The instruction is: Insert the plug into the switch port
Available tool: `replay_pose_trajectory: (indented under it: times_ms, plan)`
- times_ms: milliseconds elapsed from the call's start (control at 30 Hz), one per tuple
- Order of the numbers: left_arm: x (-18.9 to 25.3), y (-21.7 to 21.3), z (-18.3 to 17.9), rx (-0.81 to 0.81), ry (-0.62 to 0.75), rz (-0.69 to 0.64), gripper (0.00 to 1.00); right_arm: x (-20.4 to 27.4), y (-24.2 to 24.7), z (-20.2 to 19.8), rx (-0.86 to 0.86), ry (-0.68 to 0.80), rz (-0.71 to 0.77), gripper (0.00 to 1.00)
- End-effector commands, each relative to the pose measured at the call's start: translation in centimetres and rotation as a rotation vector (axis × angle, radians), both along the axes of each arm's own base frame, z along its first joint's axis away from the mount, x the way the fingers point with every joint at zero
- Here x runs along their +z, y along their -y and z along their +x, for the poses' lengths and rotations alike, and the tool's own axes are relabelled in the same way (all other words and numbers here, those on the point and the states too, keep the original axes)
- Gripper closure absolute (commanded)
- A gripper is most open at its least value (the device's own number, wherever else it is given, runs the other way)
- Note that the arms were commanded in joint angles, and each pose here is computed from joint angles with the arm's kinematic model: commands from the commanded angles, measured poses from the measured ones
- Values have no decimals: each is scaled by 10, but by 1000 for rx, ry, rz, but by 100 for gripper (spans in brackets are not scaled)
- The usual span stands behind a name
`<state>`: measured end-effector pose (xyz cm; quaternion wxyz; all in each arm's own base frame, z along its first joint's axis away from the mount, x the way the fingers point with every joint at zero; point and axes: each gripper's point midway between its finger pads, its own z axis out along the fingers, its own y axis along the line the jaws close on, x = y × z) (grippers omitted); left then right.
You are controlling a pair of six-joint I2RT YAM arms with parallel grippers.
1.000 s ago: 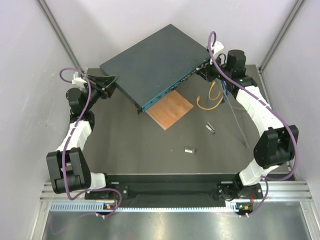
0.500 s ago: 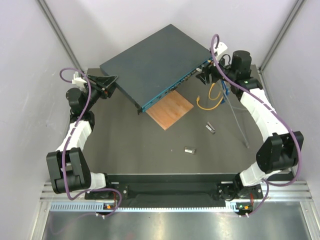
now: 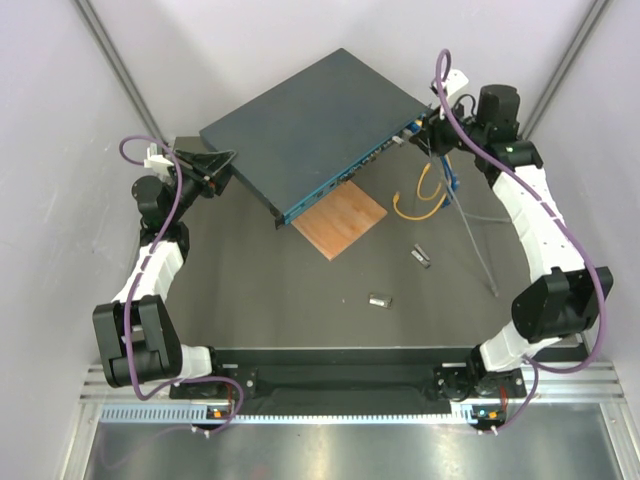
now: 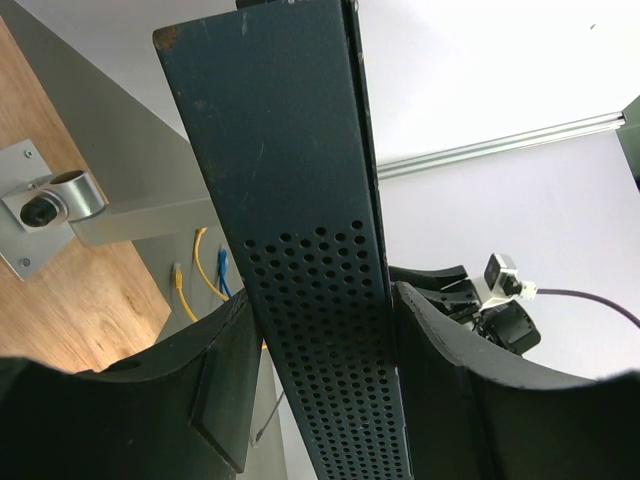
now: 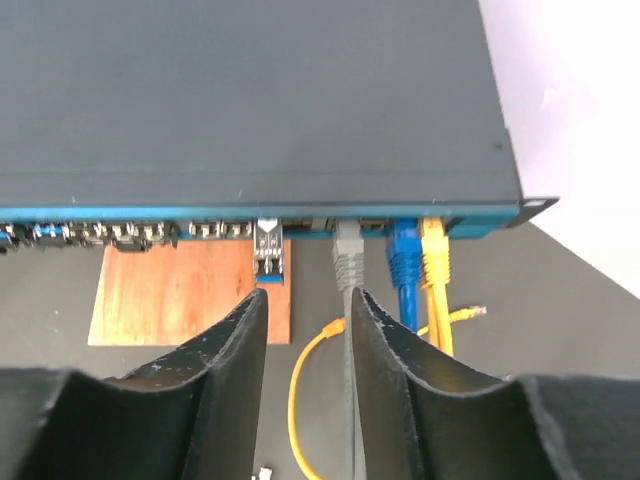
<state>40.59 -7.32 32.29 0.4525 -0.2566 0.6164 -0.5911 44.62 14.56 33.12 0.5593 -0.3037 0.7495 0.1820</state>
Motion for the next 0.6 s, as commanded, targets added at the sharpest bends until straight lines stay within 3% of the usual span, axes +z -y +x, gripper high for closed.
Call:
replay_pose_trajectory:
  times_ms: [0,567]
  plan:
    - [26,8,-3,-21,140,84,100,15,0,2,-4,-6,16,63]
    - [25,8,-2,-23,139,85,100,-7,-13,4,17,-54,-69,69]
